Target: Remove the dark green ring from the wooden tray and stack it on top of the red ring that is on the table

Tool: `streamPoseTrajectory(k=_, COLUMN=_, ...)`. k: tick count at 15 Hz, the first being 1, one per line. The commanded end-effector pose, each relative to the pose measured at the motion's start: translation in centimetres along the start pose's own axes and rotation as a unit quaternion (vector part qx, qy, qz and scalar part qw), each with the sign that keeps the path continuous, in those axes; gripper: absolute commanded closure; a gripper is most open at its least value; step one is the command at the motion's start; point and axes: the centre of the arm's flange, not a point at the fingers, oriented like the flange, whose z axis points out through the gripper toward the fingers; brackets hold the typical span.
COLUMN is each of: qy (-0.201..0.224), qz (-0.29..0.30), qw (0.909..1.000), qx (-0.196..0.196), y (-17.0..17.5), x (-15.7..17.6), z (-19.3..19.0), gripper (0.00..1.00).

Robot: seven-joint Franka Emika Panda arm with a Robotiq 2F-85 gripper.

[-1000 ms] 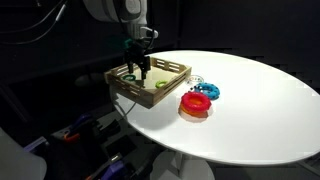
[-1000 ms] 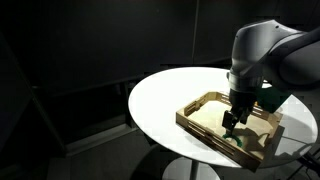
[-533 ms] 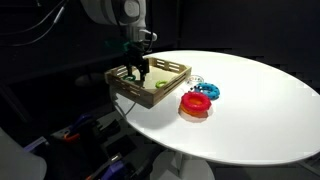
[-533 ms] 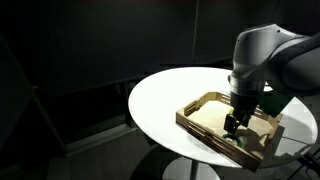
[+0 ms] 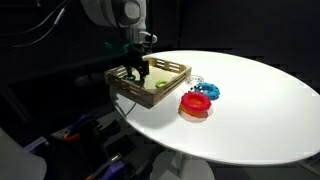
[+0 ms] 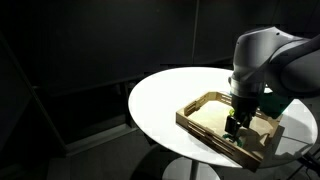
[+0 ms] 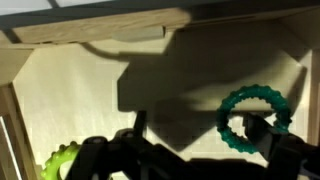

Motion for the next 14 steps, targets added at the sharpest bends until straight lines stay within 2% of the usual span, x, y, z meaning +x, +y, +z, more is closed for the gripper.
streamPoseTrajectory(k=1, qy=0.005, qz=-0.006, qw=0.9999, qx=-0.007, y=0.2, x=0.13, z=0.33, gripper=0.0)
streamPoseTrajectory(k=4, qy=0.003, qz=-0.007, qw=0.9999, qx=-0.008, y=0.18, x=0.15, z=0.48, gripper=0.04)
streamPoseTrajectory(k=6, qy=0.003, qz=-0.007, qw=0.9999, qx=-0.009, y=0.16, x=0.18, z=0.39, gripper=0.13)
streamPoseTrajectory(k=7, qy=0.004, qz=-0.007, qw=0.9999, qx=-0.01, y=0.13, x=0.2, z=0.29, gripper=0.22)
streamPoseTrajectory(k=8, qy=0.005, qz=-0.007, qw=0.9999, qx=-0.009, y=0.07, x=0.25, z=0.13, gripper=0.22)
streamPoseTrajectory(k=10, qy=0.007, qz=-0.007, qw=0.9999, qx=-0.009, y=-0.11, x=0.34, z=-0.22, gripper=0.37)
streamPoseTrajectory(k=11, qy=0.007, qz=-0.007, qw=0.9999, qx=-0.009, y=-0.15, x=0.38, z=-0.31, gripper=0.37)
streamPoseTrajectory(k=12, qy=0.007, qz=-0.006, qw=0.9999, qx=-0.009, y=-0.17, x=0.43, z=-0.34, gripper=0.41)
streamPoseTrajectory(k=14, qy=0.008, qz=-0.006, qw=0.9999, qx=-0.009, y=-0.35, x=0.55, z=-0.46, gripper=0.63)
